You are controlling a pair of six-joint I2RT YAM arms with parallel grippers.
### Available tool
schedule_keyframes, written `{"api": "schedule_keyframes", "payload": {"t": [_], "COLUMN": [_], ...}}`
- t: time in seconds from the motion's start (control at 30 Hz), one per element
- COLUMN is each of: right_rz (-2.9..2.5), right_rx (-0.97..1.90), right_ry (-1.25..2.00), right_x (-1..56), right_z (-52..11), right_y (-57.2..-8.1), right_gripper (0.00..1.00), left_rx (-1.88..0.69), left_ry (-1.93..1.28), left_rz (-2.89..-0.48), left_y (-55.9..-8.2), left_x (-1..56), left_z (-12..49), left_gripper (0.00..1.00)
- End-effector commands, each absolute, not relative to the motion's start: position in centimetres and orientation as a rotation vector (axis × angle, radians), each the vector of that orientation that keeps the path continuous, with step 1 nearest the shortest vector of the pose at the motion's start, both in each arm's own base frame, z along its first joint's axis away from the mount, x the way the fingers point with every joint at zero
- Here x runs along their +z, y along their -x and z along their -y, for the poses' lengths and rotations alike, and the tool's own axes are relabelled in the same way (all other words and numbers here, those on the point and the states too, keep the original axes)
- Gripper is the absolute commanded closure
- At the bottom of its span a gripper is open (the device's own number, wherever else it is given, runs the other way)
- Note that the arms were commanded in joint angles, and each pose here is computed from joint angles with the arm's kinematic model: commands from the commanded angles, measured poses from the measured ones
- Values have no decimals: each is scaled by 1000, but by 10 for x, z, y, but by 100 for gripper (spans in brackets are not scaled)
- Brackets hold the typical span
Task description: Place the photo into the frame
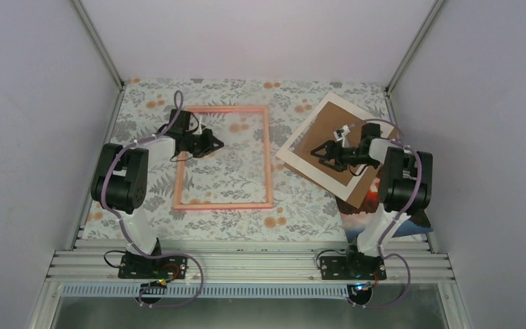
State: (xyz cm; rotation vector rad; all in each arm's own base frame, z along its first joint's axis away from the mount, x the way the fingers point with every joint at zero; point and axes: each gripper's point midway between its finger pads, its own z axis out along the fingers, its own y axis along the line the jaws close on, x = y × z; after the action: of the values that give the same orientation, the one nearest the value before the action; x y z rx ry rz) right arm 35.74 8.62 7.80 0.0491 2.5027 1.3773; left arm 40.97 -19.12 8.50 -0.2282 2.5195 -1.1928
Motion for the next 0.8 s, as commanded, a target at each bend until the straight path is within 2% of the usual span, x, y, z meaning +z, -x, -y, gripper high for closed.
{"api": "schedule_keyframes", "payload": {"t": [0.0, 0.27, 0.57, 0.7, 0.77], "right_rz": [-2476, -2554, -2608, -2641, -2650], "right_rx": [1480, 1541, 1620, 1565, 1561], "right_ry": [-19, 48, 102, 69, 57], "right_x": [78, 63, 49, 39, 35], "right_z": [-112, -152, -190, -195, -197], "right_y": [-375, -345, -345, -352, -356], "right_gripper": [15, 16, 19, 23, 28], "left_rx": [-1127, -1097, -1142, -1166, -1179], "left_ry": [358, 421, 469, 448, 447], "left_rz": [-2575, -2602, -2609, -2607, -2611], "left_y": [-398, -388, -374, -369, -365], "left_x": [61, 57, 52, 54, 53], "left_z": [161, 140, 142, 144, 145], "left_gripper": [98, 98, 98, 98, 98]}}
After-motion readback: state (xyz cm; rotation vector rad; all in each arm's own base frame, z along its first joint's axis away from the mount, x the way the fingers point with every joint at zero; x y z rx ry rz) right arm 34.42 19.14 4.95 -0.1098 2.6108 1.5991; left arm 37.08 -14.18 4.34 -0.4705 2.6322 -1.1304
